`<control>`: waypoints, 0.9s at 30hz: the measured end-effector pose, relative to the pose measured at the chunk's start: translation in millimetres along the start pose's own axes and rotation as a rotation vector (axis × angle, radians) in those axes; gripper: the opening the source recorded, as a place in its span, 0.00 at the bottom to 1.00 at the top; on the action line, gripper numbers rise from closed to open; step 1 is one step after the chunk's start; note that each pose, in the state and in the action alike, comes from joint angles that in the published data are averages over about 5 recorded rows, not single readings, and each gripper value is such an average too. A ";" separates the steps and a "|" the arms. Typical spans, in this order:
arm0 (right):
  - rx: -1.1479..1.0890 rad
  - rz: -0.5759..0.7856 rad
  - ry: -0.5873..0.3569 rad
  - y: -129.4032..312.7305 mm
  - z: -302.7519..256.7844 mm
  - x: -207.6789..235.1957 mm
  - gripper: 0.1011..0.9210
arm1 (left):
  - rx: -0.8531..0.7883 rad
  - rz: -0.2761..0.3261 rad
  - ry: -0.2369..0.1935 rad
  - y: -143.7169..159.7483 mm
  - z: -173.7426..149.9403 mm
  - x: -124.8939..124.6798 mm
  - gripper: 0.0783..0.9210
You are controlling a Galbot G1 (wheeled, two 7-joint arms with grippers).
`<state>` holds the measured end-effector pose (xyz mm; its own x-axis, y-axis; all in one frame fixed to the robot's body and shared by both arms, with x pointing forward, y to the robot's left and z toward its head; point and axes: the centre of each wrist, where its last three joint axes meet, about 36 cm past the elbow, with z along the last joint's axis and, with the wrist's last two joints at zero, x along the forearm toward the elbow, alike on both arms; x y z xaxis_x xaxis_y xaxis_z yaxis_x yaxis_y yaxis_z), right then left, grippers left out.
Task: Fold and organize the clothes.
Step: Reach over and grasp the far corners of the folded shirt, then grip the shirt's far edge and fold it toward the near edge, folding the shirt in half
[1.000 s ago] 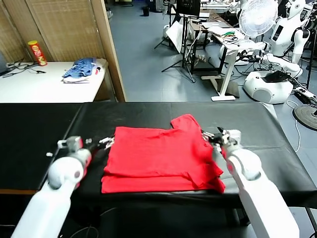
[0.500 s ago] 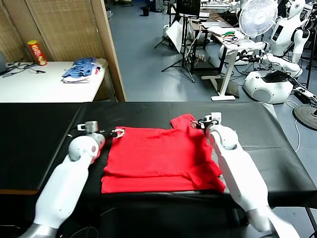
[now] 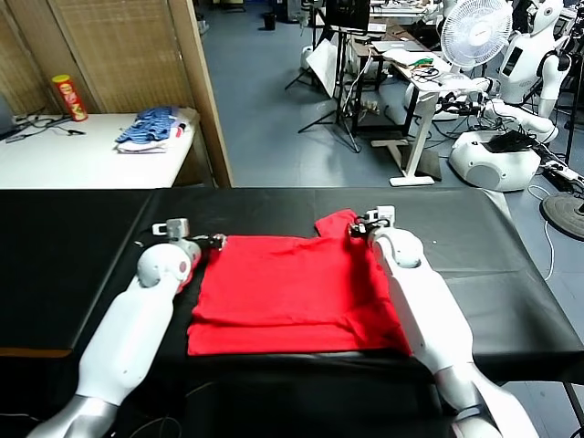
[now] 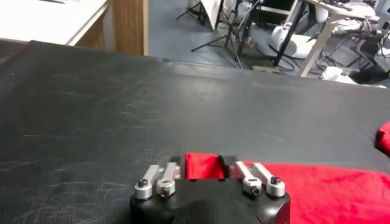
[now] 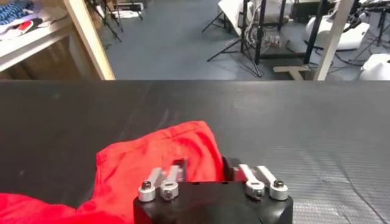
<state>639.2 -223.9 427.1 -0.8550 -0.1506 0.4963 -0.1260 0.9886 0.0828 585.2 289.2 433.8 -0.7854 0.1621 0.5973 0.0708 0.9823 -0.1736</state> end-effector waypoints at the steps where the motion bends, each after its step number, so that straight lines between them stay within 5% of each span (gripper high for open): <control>1: -0.002 -0.006 -0.014 -1.2 0.2 1.5 0.03 | -0.002 0.004 -0.005 -0.7 -0.8 1.0 0.10; 10: -0.016 -0.068 -0.092 -16.7 0.1 41.9 0.03 | -0.028 -0.006 -0.095 1.4 -21.3 19.8 0.06; 17: -0.002 -0.066 -0.086 -35.3 18.0 96.0 0.03 | -0.064 -0.001 -0.141 3.1 -21.2 59.3 0.06; 27: 0.025 -0.090 0.004 -49.9 41.8 159.0 0.03 | -0.167 -0.018 -0.146 0.1 21.3 128.4 0.06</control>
<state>488.5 -296.8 465.8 -0.8375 -0.2390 0.4915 -0.2150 0.9709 0.1057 471.3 308.1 493.8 -0.8675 0.1408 0.4772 0.1470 0.9888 -0.0245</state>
